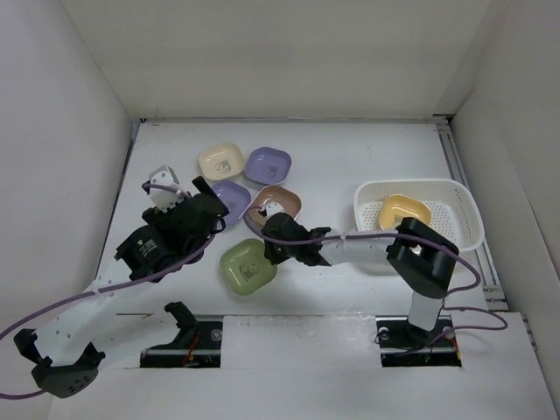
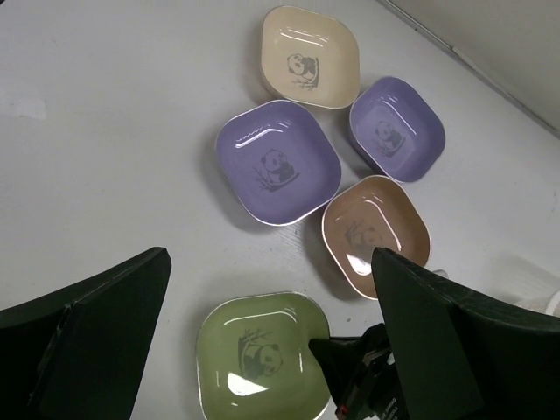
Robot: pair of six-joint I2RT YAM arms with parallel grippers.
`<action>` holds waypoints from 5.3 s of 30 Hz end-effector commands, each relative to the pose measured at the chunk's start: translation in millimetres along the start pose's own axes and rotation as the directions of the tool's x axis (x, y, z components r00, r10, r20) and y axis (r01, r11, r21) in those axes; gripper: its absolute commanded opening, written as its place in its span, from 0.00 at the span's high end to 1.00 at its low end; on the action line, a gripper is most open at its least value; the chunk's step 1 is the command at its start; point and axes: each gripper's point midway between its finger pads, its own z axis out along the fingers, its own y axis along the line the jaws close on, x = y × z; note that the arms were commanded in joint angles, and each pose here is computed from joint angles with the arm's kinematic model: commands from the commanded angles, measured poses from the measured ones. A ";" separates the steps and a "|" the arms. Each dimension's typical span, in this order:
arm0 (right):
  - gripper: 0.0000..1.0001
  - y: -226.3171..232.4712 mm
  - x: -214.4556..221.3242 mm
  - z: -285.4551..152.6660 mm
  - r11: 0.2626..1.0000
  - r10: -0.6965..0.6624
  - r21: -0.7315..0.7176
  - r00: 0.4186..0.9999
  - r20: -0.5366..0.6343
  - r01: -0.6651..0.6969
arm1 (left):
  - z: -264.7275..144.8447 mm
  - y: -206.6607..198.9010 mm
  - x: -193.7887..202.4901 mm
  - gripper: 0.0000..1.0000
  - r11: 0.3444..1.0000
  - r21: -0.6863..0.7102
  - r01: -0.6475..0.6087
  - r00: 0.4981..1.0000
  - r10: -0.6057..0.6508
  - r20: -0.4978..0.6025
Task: Place the plates into the plastic bin on the countertop
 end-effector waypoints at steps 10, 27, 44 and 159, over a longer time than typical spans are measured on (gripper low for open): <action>1.00 -40.6 -75.8 -131.1 0.997 0.040 0.050 0.966 0.256 -0.054 | -2.8 9.9 -11.1 0.00 0.997 -0.004 0.083 0.995 -0.082 0.055; 1.00 -356.1 -31.0 -273.9 0.593 0.314 0.460 0.716 0.624 -0.661 | 18.5 -63.6 51.7 0.00 0.970 0.202 -0.134 0.975 0.165 -0.148; 0.65 -386.6 0.5 -278.7 0.578 0.362 0.498 0.750 0.554 -0.647 | 15.0 -61.3 51.1 0.00 0.965 0.225 -0.135 0.975 0.170 -0.145; 0.00 -322.0 -64.1 -307.0 0.736 0.222 0.265 0.593 0.774 -0.622 | 60.9 -74.7 68.4 0.00 0.966 0.258 0.032 0.968 0.035 -0.250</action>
